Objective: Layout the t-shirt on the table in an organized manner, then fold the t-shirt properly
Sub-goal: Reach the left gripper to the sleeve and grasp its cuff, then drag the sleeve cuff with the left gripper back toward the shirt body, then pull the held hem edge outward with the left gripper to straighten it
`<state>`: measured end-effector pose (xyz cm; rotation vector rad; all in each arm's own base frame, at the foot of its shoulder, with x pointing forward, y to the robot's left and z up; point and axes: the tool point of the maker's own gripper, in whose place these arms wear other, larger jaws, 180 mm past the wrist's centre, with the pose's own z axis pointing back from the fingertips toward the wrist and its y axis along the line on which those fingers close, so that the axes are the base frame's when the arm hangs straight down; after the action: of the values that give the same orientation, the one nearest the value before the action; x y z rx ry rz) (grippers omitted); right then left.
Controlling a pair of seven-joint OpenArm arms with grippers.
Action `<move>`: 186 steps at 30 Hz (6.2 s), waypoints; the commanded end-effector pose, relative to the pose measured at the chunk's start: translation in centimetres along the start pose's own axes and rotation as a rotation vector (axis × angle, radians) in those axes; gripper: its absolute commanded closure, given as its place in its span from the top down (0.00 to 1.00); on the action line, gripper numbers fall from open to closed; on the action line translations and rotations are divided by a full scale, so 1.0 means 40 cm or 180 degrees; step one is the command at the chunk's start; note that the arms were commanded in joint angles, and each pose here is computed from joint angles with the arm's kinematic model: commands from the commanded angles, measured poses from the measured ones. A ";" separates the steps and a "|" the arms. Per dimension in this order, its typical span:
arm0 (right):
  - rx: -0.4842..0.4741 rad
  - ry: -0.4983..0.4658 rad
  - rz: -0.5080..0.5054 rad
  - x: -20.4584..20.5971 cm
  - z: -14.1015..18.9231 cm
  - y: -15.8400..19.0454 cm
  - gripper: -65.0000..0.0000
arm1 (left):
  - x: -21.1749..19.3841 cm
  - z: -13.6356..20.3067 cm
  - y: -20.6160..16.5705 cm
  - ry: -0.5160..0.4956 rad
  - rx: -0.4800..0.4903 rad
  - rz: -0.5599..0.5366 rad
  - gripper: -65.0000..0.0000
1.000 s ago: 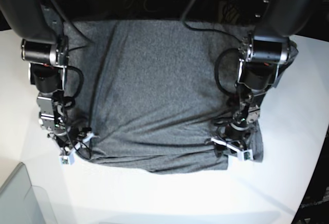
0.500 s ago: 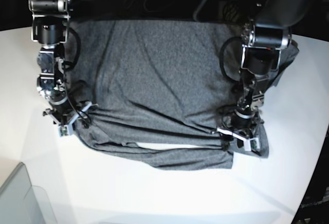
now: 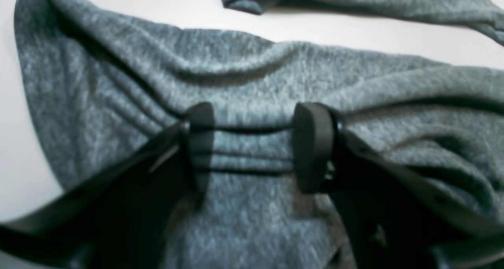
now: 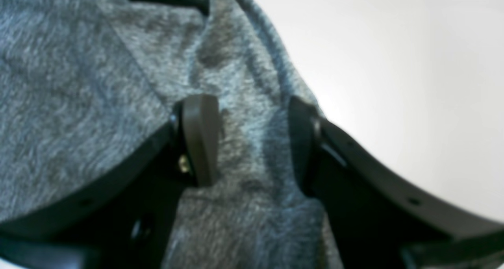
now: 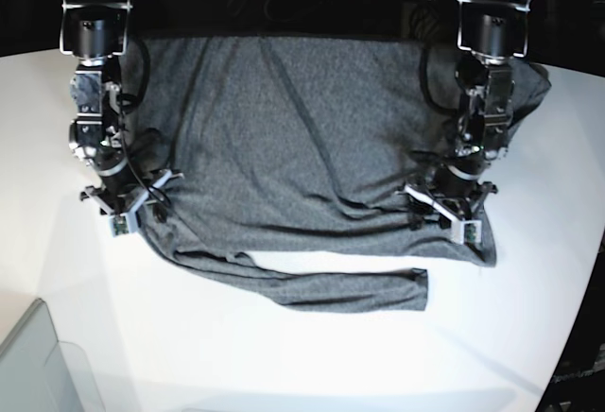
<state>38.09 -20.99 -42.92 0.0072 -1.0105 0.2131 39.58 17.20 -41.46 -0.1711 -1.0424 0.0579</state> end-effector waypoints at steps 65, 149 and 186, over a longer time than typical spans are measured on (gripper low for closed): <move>-0.0009 0.0148 0.0033 0.038 -0.025 0.002 0.45 | 0.248 -0.191 -0.238 -0.0565 -0.0607 -0.1408 0.01; 0.0023 0.0102 0.0008 0.055 -0.033 0.020 0.45 | 0.182 -0.211 0.036 -0.0258 0.0399 -0.0489 0.66; 0.0030 0.0120 0.0001 0.047 -0.032 0.023 0.45 | 0.290 -0.145 0.269 -0.0623 0.0832 -0.0715 0.00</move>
<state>39.41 -19.28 -42.77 0.0279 -0.9660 0.2054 48.95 27.76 -39.49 0.1712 -1.1441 0.0030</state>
